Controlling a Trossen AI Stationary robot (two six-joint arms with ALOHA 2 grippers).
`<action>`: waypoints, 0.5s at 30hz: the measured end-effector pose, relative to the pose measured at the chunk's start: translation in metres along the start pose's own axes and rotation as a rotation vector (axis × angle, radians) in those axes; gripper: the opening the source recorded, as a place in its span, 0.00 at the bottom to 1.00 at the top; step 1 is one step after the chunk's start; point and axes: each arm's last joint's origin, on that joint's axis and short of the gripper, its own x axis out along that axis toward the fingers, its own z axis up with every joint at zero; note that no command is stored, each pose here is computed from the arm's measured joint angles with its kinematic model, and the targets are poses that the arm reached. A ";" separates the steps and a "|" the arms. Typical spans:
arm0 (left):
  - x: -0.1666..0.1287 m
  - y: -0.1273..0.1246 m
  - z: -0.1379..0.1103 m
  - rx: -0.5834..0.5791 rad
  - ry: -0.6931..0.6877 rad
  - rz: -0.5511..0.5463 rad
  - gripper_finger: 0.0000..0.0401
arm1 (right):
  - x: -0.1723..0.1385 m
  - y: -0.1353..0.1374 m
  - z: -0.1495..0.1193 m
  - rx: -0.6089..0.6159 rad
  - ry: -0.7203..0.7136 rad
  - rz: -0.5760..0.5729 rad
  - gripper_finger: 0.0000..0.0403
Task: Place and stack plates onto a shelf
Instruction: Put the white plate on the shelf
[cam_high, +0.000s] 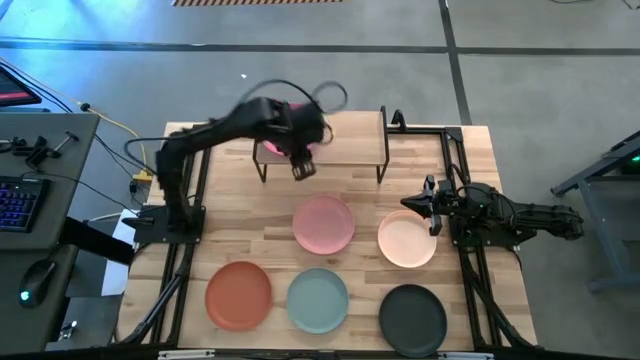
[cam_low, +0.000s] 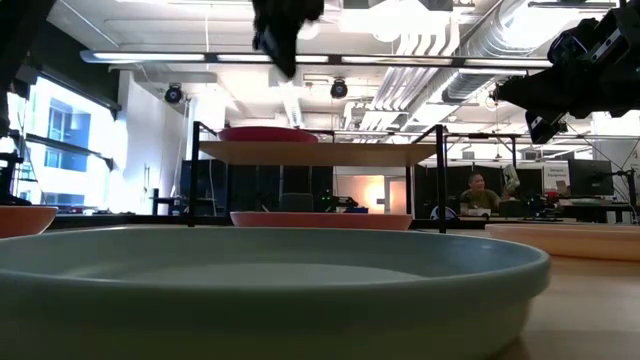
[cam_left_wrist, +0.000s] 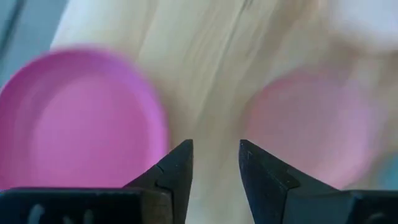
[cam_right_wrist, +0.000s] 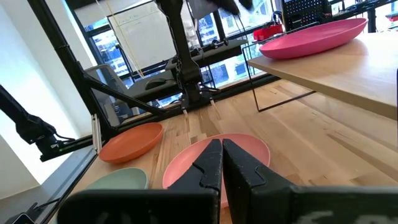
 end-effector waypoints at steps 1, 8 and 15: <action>-0.012 0.000 0.001 -0.050 -0.074 -0.054 0.30 | 0.000 0.000 0.000 0.000 0.000 0.000 0.00; -0.065 -0.024 -0.016 -0.182 -0.566 -0.286 0.30 | 0.000 0.000 0.000 0.000 0.000 0.000 0.00; -0.059 -0.048 -0.070 -0.315 -0.760 -0.395 0.30 | 0.000 0.000 0.000 -0.033 0.000 0.000 0.00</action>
